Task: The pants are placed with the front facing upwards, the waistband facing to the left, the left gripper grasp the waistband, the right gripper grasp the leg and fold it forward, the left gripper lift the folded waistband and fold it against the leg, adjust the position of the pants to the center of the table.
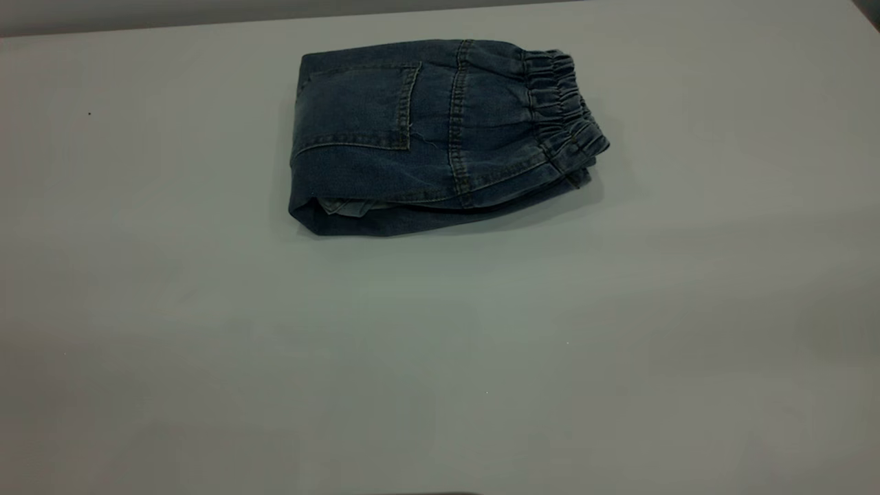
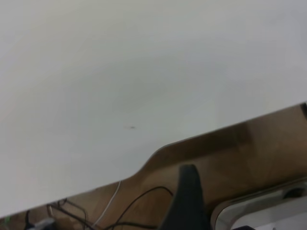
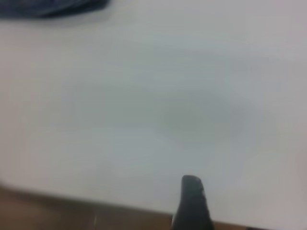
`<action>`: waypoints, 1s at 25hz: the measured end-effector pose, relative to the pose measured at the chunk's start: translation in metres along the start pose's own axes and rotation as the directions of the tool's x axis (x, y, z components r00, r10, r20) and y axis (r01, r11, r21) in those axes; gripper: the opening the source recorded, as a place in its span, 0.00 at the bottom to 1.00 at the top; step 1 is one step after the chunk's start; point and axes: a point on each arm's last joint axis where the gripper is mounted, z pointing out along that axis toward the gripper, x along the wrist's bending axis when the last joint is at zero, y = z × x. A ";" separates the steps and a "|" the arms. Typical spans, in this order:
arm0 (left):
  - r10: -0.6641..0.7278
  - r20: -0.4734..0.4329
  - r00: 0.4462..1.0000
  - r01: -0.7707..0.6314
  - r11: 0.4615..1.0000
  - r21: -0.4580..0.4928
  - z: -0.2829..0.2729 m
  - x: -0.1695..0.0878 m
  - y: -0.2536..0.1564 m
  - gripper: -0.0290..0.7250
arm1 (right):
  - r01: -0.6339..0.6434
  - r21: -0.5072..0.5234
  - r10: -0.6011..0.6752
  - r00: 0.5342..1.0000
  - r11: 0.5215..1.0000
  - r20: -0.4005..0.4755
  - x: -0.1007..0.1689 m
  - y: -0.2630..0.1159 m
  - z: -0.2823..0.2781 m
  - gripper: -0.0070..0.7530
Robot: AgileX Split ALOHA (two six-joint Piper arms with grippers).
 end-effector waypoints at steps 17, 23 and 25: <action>-0.059 -0.089 0.994 0.043 0.984 -0.174 -0.021 -0.003 -0.016 0.78 | -0.091 -0.216 0.112 0.990 0.972 0.084 -0.002 -0.020 -0.023 0.61; -0.053 -0.106 0.993 0.020 0.958 -0.287 -0.034 -0.008 -0.032 0.78 | -0.091 -0.216 0.112 0.990 0.972 0.084 -0.002 -0.020 -0.023 0.61; -0.053 -0.106 0.993 0.020 0.958 -0.287 -0.034 -0.008 -0.032 0.78 | -0.091 -0.216 0.112 0.990 0.972 0.084 -0.002 -0.020 -0.023 0.61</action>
